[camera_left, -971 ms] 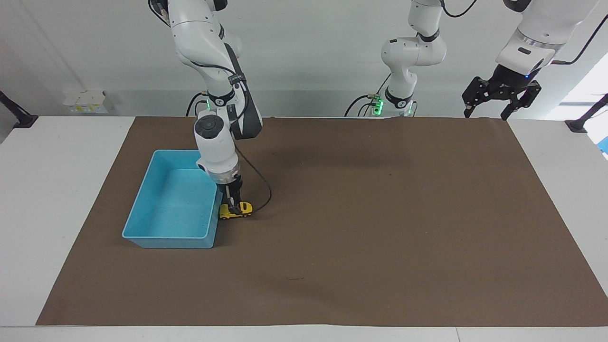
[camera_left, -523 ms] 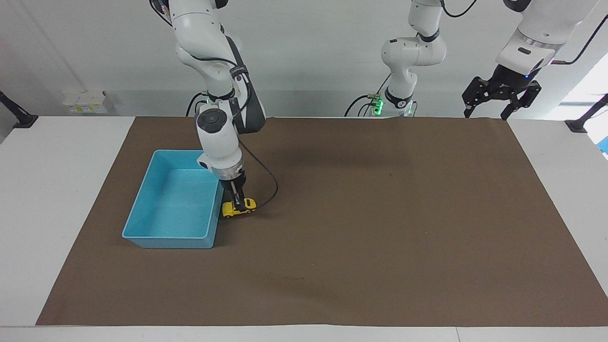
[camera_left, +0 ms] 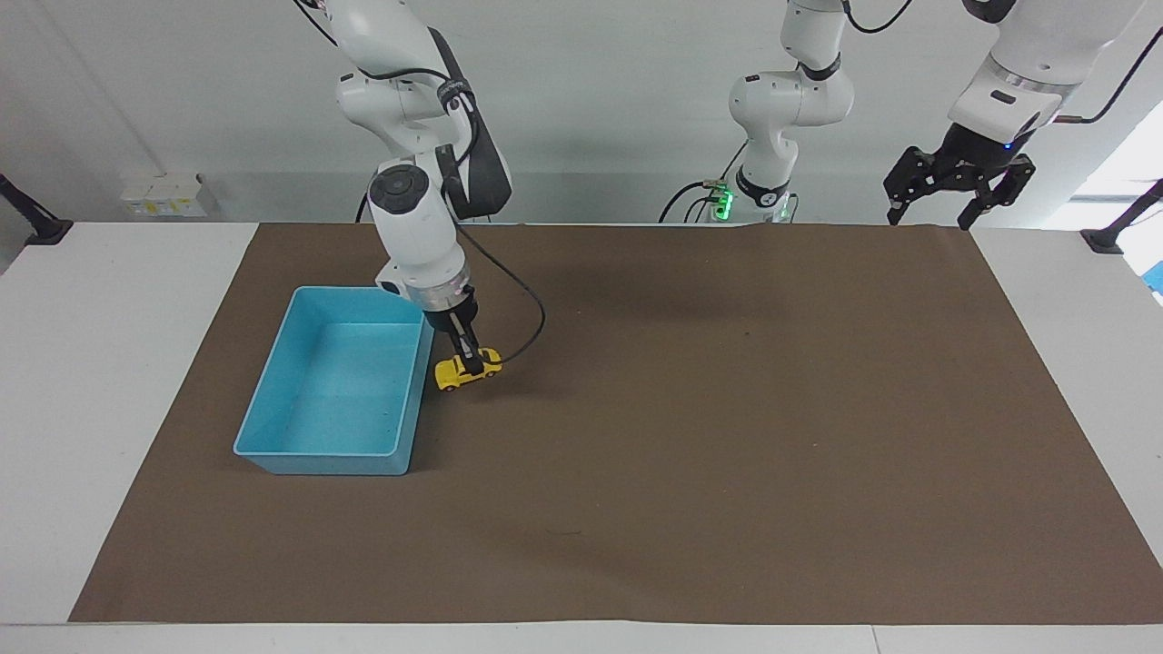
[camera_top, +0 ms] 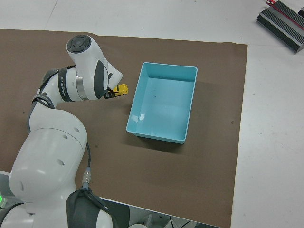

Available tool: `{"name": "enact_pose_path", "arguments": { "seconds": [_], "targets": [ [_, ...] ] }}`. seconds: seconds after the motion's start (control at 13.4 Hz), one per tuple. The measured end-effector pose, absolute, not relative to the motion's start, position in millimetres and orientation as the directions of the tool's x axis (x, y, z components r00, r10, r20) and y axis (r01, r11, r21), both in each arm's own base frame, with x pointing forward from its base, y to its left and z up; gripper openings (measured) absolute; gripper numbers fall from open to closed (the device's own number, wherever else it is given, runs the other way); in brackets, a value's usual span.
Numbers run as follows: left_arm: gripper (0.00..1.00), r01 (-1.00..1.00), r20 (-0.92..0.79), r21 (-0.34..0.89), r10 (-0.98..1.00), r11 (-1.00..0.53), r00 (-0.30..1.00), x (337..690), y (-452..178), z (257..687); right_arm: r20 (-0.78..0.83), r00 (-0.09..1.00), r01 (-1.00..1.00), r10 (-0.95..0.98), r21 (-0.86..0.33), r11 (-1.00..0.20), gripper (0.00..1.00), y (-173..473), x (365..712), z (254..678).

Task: Wind up and store yellow beetle car
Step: 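Grasp the yellow car beside the box with the right gripper, then lift the car with the right gripper over into the blue box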

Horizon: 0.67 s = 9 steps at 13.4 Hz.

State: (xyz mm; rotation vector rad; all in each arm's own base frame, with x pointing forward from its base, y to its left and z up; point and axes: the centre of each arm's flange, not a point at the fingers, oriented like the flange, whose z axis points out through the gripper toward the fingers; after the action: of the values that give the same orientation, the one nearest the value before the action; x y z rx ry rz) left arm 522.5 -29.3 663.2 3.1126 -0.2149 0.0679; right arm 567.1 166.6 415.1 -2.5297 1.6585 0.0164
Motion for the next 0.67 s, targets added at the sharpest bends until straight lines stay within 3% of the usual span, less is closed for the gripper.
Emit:
{"name": "enact_pose_path", "arguments": {
  "seconds": [0.67],
  "targets": [
    [1.00, -0.138, 0.045, 0.018, -0.137, -0.990, 0.990, 522.5, -29.3, 663.2, -0.067, 0.606, -0.795, -0.792, -0.073, -0.602, 0.44, 130.3, 564.5, 497.2]
  ]
}}
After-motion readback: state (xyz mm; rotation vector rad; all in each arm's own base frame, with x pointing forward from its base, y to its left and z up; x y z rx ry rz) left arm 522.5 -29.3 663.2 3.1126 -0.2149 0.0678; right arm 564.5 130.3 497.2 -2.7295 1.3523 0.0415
